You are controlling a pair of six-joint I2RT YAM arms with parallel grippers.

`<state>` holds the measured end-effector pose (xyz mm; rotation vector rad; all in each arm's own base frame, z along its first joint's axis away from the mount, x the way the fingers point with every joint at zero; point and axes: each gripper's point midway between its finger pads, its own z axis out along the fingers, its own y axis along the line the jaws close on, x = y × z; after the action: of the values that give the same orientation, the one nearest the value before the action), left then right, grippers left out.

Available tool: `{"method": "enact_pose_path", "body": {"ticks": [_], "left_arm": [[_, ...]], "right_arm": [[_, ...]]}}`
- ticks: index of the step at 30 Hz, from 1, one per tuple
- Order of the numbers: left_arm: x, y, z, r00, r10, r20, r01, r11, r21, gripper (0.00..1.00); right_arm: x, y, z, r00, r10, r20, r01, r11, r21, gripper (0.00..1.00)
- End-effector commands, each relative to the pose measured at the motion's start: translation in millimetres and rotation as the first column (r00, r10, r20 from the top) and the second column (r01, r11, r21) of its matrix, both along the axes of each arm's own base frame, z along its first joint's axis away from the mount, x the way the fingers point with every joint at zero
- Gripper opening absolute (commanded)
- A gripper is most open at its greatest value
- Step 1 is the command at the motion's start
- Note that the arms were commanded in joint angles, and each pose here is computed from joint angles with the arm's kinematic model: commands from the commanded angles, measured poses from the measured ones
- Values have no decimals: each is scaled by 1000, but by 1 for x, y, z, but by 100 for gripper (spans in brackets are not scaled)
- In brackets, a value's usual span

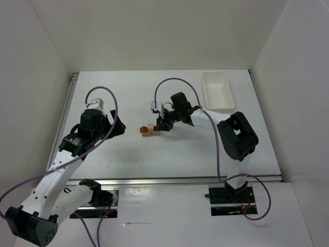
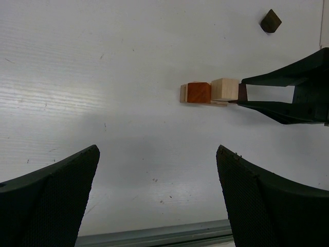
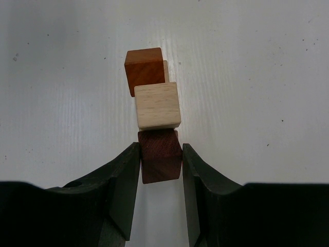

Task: Build the wood block tower

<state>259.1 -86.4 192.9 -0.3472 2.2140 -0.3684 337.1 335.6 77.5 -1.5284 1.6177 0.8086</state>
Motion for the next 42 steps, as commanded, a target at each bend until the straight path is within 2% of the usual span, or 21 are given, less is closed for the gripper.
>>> {"method": "enact_pose_path", "body": {"ticks": [1,4,9,11,18,28,38,42], "left_arm": [[2,-3,7,999,10,30,-10,1000,-22,100],[0,-2,6,1000,10,21,-10,1000,-19,100],[0,-3,6,1000,8,23,-8,1000,-14,100],[0,-3,6,1000,8,23,-8,1000,-14,100],[-1,-5,8,1000,5,27,-5,1000,-4,100],[-2,-5,4,1000,3,11,-3,1000,8,100],[-2,-6,2,1000,1,4,-1,1000,16,100],[-3,-9,2,1000,-8,4,8,1000,16,100]], "right_arm": [[5,11,9,999,12,31,-13,1000,25,20],[7,10,8,999,10,42,-11,1000,18,21],[8,9,8,999,3,46,-4,1000,13,28],[8,9,8,998,9,56,-10,1000,12,35],[5,7,7,999,9,48,-10,1000,7,40],[2,7,10,999,19,47,-19,1000,10,55],[-2,8,19,998,40,45,-41,999,21,56],[-5,7,18,997,59,45,-60,998,15,46]]}}
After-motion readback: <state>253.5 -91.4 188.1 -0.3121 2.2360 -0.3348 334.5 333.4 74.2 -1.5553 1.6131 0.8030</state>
